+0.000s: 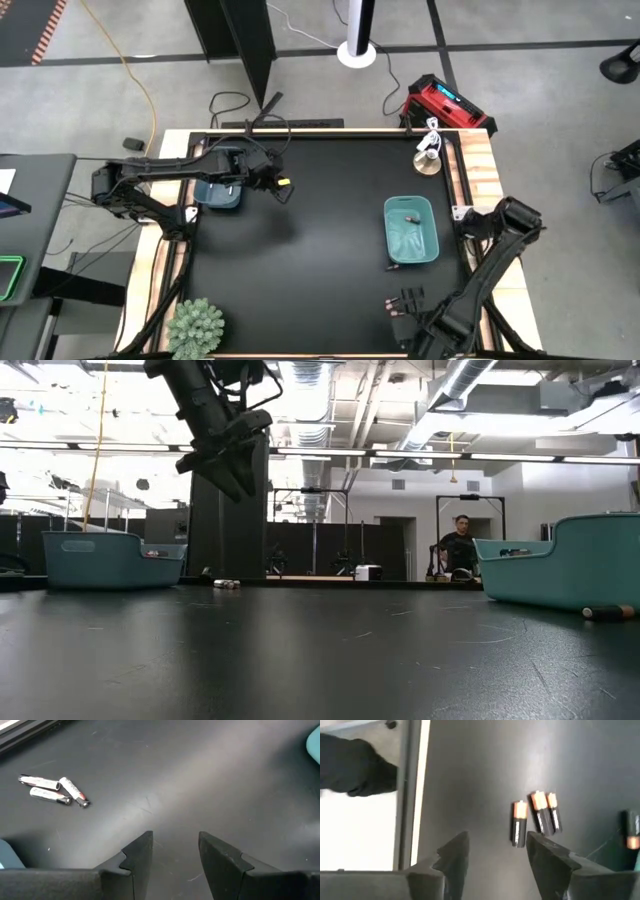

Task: Sort batteries
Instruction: Put the brown battery into the green bin

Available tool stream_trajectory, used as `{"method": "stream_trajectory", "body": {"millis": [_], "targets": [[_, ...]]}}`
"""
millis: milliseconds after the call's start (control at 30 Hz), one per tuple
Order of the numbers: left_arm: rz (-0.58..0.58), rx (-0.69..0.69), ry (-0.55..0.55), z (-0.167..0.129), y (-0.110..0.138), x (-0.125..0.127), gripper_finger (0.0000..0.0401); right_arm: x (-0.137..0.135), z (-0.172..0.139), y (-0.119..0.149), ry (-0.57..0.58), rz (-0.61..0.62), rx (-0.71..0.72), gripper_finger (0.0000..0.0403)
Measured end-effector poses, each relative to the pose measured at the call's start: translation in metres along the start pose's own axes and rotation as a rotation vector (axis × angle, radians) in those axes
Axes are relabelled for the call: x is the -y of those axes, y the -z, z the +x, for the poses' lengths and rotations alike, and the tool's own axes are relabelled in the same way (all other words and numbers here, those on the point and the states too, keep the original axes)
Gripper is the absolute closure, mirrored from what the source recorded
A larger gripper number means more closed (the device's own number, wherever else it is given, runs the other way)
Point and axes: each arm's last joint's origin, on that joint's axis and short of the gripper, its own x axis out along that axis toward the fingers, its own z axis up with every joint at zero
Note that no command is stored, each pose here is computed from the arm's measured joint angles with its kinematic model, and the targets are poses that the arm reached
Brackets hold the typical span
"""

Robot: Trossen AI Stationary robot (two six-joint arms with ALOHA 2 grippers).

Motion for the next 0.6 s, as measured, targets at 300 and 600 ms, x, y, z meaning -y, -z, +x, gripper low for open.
{"method": "stream_trajectory", "body": {"millis": [300,600], "targets": [[0.011,-0.003,0.012,-0.001,0.003,0.005,0.0248,0.008,0.023,0.01,0.056,0.068,0.019,0.017],[0.011,0.003,0.004,-0.001,0.003,0.004,0.0248,0.013,0.04,0.014,0.043,0.105,0.034,0.017]]}}
